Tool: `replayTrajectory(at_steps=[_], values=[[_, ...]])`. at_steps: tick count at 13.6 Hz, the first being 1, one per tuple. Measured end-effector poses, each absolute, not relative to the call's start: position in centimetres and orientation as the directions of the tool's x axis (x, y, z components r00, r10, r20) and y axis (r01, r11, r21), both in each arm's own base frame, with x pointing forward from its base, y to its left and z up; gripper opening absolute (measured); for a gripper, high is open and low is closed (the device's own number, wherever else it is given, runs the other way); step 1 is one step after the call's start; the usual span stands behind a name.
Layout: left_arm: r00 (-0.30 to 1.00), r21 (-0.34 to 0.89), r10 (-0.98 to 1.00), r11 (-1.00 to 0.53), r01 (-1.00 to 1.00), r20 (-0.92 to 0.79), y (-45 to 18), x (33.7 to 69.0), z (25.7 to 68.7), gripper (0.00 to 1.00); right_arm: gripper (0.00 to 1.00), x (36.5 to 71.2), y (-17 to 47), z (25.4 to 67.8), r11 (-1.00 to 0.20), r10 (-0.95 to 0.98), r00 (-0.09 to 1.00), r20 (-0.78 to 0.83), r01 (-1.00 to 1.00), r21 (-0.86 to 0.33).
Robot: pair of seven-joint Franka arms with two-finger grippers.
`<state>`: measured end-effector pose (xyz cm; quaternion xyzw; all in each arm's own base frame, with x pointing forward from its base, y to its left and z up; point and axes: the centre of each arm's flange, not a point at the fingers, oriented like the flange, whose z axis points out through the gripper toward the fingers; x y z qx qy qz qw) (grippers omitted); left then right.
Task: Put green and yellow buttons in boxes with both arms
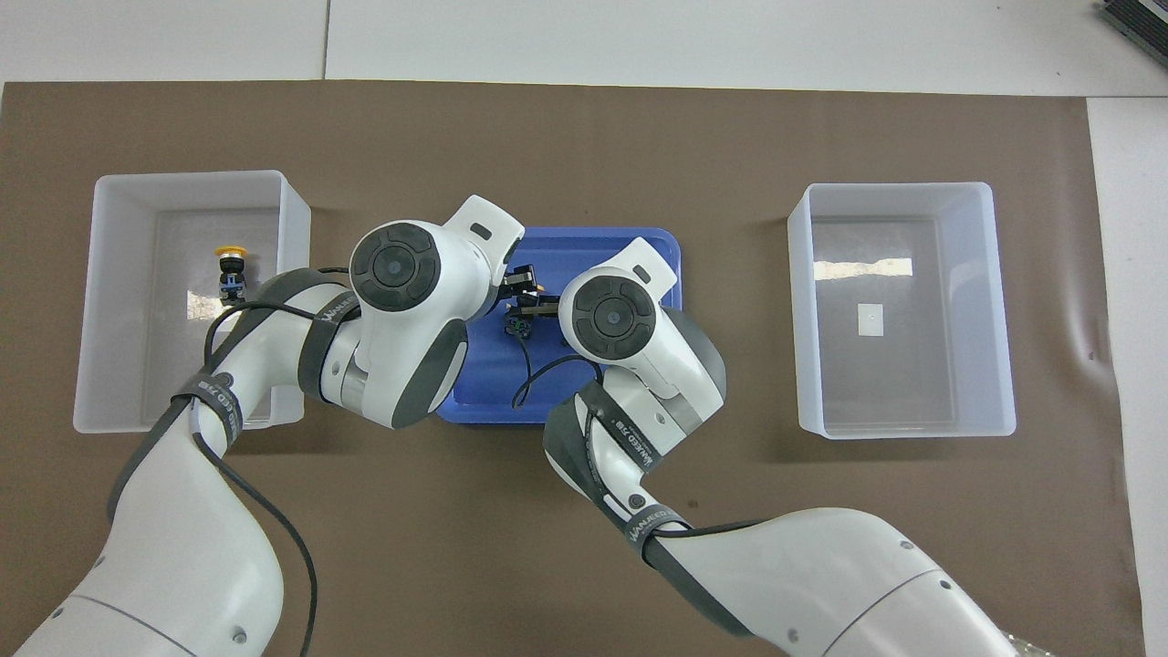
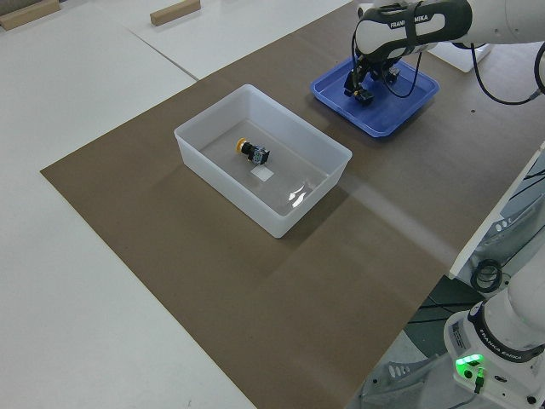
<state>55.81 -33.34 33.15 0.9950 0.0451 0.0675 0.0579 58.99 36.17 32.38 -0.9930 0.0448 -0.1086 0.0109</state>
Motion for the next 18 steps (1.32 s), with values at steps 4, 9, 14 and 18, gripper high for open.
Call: replayTrajectory(at_steps=[4, 9, 14, 18], values=[[0.991, 0.116, 0.061, -0.992, 0.046, 0.122, -35.2, 54.1, 32.3, 0.72, 0.33, 60.9, 28.2, 41.7, -0.997, -0.061, 0.978, 0.200, -0.068, 0.026], [0.982, 0.143, 0.080, -0.988, 0.056, 0.171, -34.3, 54.5, 31.4, 0.67, 0.33, 61.9, 16.9, 46.8, -0.992, 0.091, 0.988, 0.125, 0.078, 0.103], [0.977, 0.156, 0.091, -0.986, 0.061, 0.191, -34.1, 55.0, 29.5, 0.60, 0.33, 62.9, 4.5, 41.7, -0.980, 0.184, 0.980, 0.079, 0.176, 0.096], [0.977, 0.155, 0.092, -0.986, 0.063, 0.191, -34.0, 55.0, 29.6, 0.40, 0.33, 62.0, -0.9, 34.8, -0.941, 0.332, 0.939, 0.091, 0.323, 0.099]])
